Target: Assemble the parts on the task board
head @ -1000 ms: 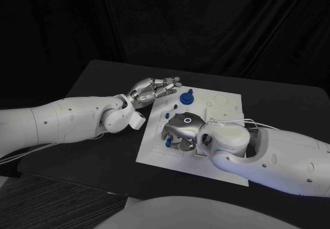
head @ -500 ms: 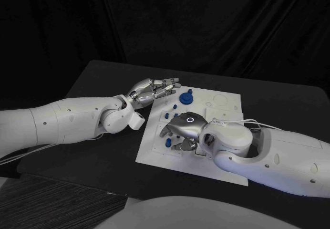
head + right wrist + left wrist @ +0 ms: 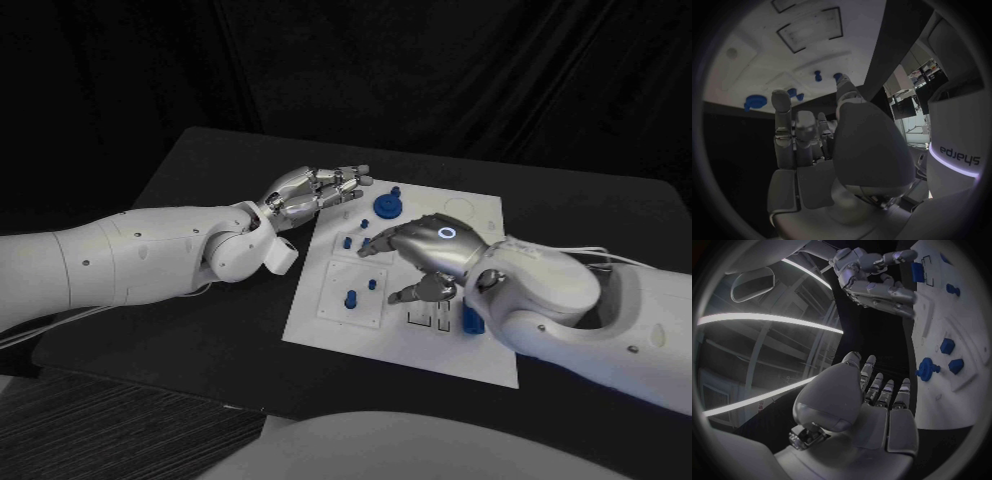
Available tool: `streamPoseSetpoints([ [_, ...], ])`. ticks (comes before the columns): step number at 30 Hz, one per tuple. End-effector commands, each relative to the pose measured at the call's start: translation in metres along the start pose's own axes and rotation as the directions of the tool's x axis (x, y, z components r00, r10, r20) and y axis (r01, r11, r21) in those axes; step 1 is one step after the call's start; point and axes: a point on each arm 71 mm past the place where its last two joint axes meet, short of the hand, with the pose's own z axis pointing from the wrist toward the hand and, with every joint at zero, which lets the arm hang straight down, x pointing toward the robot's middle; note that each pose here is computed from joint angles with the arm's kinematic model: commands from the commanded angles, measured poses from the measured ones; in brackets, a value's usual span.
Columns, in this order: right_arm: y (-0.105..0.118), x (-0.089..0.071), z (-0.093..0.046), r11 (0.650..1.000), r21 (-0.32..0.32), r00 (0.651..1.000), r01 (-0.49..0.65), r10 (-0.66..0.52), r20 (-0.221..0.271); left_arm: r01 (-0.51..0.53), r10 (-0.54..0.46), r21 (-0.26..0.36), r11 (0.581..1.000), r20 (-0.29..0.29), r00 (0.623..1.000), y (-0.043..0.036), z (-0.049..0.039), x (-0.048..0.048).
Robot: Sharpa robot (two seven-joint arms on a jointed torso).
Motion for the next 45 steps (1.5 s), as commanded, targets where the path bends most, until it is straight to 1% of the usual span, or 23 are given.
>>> streamPoseSetpoints([
  [1, -0.004, -0.029, -0.016, 0.989, -0.105, 0.965, -0.1, 0.122, 0.234, 0.009, -0.009, 0.026, 1.0, 0.0, 1.0, -0.0012, -0.001, 0.0019],
  [3, -0.016, -0.044, -0.033, 0.985, -0.115, 0.935, -0.126, 0.156, 0.319, 0.008, -0.008, 0.028, 1.0, 0.003, 1.0, -0.001, -0.002, 0.0019],
  [6, -0.032, -0.059, -0.052, 0.984, -0.096, 0.9, -0.148, 0.174, 0.4, 0.006, -0.007, 0.029, 1.0, 0.008, 1.0, -0.0005, -0.0032, 0.0011],
  [7, -0.042, -0.064, -0.062, 0.984, -0.048, 0.893, -0.17, 0.174, 0.415, 0.005, -0.005, 0.03, 1.0, 0.011, 1.0, 0.0002, -0.0038, 0.0007],
  [8, -0.051, -0.065, -0.068, 0.981, 0.007, 0.9, -0.194, 0.175, 0.399, 0.005, -0.005, 0.029, 1.0, 0.013, 1.0, 0.0008, -0.0043, 0.0006],
  [11, -0.073, -0.06, -0.078, 0.949, 0.185, 0.934, -0.256, 0.193, 0.3, 0.006, -0.006, 0.029, 1.0, 0.016, 1.0, 0.0028, -0.006, 0.0007],
  [12, -0.081, -0.056, -0.082, 0.928, 0.259, 0.948, -0.268, 0.205, 0.244, 0.007, -0.007, 0.028, 1.0, 0.017, 1.0, 0.0035, -0.0066, 0.0009],
  [13, -0.087, -0.052, -0.084, 0.91, 0.317, 0.957, -0.269, 0.215, 0.195, 0.007, -0.007, 0.027, 1.0, 0.018, 1.0, 0.004, -0.007, 0.0012],
  [14, -0.094, -0.047, -0.087, 0.885, 0.386, 0.965, -0.26, 0.225, 0.132, 0.007, -0.008, 0.027, 1.0, 0.019, 1.0, 0.0044, -0.0073, 0.0017],
  [16, -0.105, -0.039, -0.092, 0.841, 0.493, 0.97, -0.222, 0.242, 0.023, 0.009, -0.009, 0.027, 1.0, 0.019, 1.0, 0.0048, -0.0079, 0.0031],
  [17, -0.109, -0.035, -0.094, 0.824, 0.531, 0.969, -0.197, 0.246, -0.022, 0.009, -0.01, 0.027, 1.0, 0.019, 1.0, 0.0048, -0.0082, 0.0038],
  [18, -0.11, -0.035, -0.095, 0.82, 0.54, 0.969, -0.19, 0.247, -0.033, 0.01, -0.01, 0.027, 1.0, 0.019, 1.0, 0.0047, -0.0083, 0.004],
  [21, -0.12, -0.025, -0.099, 0.778, 0.622, 0.951, -0.087, 0.251, -0.18, 0.013, -0.013, 0.026, 1.0, 0.017, 1.0, 0.0046, -0.0092, 0.0062],
  [23, -0.123, -0.022, -0.1, 0.766, 0.64, 0.94, -0.054, 0.255, -0.226, 0.015, -0.015, 0.025, 1.0, 0.015, 1.0, 0.0046, -0.0093, 0.0072],
  [24, -0.126, -0.019, -0.101, 0.756, 0.654, 0.927, -0.028, 0.265, -0.267, 0.017, -0.017, 0.024, 1.0, 0.013, 1.0, 0.0045, -0.0094, 0.0084],
  [25, -0.127, -0.018, -0.101, 0.752, 0.658, 0.92, -0.02, 0.271, -0.282, 0.018, -0.019, 0.023, 1.0, 0.012, 1.0, 0.0045, -0.0094, 0.009],
  [27, -0.13, -0.012, -0.101, 0.737, 0.676, 0.888, -0.001, 0.311, -0.338, 0.025, -0.025, 0.022, 0.999, 0.004, 1.0, 0.0043, -0.0092, 0.0117],
  [28, -0.131, -0.009, -0.1, 0.728, 0.686, 0.863, 0.003, 0.344, -0.369, 0.029, -0.029, 0.021, 0.999, 0.0, 1.0, 0.0043, -0.009, 0.0133],
  [31, -0.132, -0.004, -0.097, 0.719, 0.695, 0.831, -0.001, 0.387, -0.399, 0.03, -0.03, 0.022, 0.999, -0.002, 1.0, 0.0041, -0.0088, 0.0142],
  [33, -0.133, -0.002, -0.093, 0.713, 0.701, 0.814, -0.01, 0.413, -0.409, 0.028, -0.028, 0.025, 0.999, 0.0, 1.0, 0.0038, -0.0091, 0.0142],
  [35, -0.132, -0.001, -0.09, 0.709, 0.704, 0.806, -0.019, 0.428, -0.409, 0.028, -0.028, 0.028, 0.999, 0.002, 1.0, 0.0033, -0.0098, 0.0144],
  [41, -0.131, 0.002, -0.082, 0.699, 0.714, 0.801, -0.046, 0.452, -0.391, 0.031, -0.031, 0.031, 0.999, 0.001, 1.0, 0.0019, -0.0119, 0.0157],
  [45, -0.13, 0.007, -0.079, 0.685, 0.724, 0.794, -0.078, 0.482, -0.37, 0.034, -0.034, 0.034, 0.999, -0.002, 0.999, 0.0013, -0.0123, 0.0171],
])
